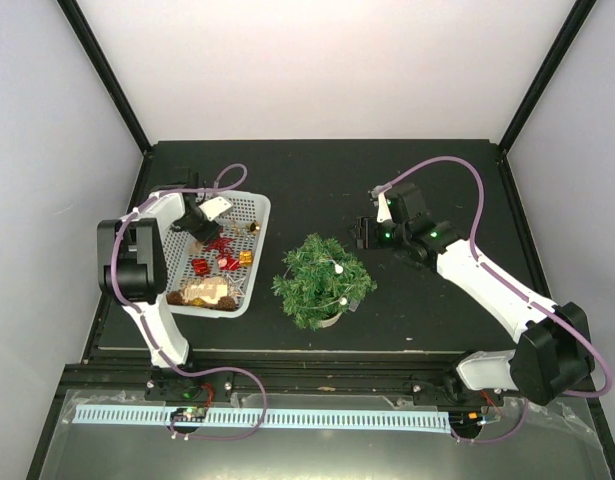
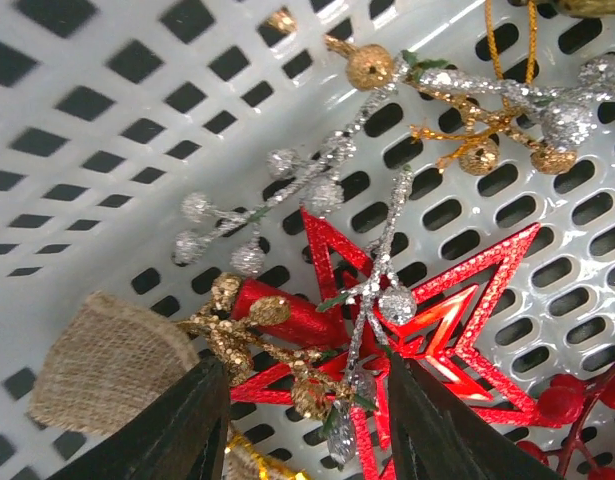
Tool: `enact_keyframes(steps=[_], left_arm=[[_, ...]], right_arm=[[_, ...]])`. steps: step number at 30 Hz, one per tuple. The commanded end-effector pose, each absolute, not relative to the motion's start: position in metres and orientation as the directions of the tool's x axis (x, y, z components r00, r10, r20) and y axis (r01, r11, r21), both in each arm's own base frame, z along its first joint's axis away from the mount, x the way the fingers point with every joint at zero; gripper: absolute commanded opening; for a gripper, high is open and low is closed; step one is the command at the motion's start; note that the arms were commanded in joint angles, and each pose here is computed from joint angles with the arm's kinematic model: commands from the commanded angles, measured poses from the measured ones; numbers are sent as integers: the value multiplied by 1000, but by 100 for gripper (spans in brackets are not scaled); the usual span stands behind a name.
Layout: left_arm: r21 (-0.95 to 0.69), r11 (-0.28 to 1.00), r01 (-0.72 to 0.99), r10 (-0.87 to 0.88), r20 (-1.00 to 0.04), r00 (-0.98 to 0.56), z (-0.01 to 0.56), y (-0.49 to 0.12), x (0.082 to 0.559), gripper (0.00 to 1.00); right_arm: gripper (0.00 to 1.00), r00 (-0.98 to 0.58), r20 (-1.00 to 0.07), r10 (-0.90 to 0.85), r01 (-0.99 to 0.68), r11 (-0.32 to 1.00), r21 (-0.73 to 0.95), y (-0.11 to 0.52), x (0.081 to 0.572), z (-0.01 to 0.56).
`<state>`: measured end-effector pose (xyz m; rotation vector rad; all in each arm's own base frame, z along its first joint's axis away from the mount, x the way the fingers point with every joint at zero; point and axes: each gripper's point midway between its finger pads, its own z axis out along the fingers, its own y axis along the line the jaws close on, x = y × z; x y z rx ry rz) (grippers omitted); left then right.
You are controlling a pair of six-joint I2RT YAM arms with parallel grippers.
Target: Decorate the small christmas tree
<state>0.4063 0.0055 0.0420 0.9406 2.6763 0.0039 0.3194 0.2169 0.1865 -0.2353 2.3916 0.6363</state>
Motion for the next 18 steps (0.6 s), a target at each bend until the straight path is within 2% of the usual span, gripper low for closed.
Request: enact_keyframes(steps=[1, 6, 8, 10, 14, 18], left_arm=[[39, 766, 642, 627, -272, -730, 37, -12, 401, 44], [-78, 695, 715, 674, -276, -685, 39, -37, 373, 36], [-122, 660, 741, 690, -293, -662, 46, -45, 362, 31], [-160, 618, 770, 704, -321, -633, 56, -54, 352, 21], [-127, 609, 783, 705, -367, -607, 77, -55, 352, 5], [-23, 649, 760, 690, -402, -601, 92, -43, 367, 3]], right_arm=[[65, -751, -660, -1, -337, 860, 383, 219, 328, 199], [65, -752, -659, -4, -339, 859, 383, 219, 328, 199], [65, -752, -660, -2, -339, 859, 384, 219, 328, 200], [65, -752, -659, -3, -339, 860, 382, 219, 328, 199], [65, -752, -659, 1, -338, 858, 386, 219, 328, 199], [65, -754, -657, 1, -336, 859, 387, 219, 328, 198]])
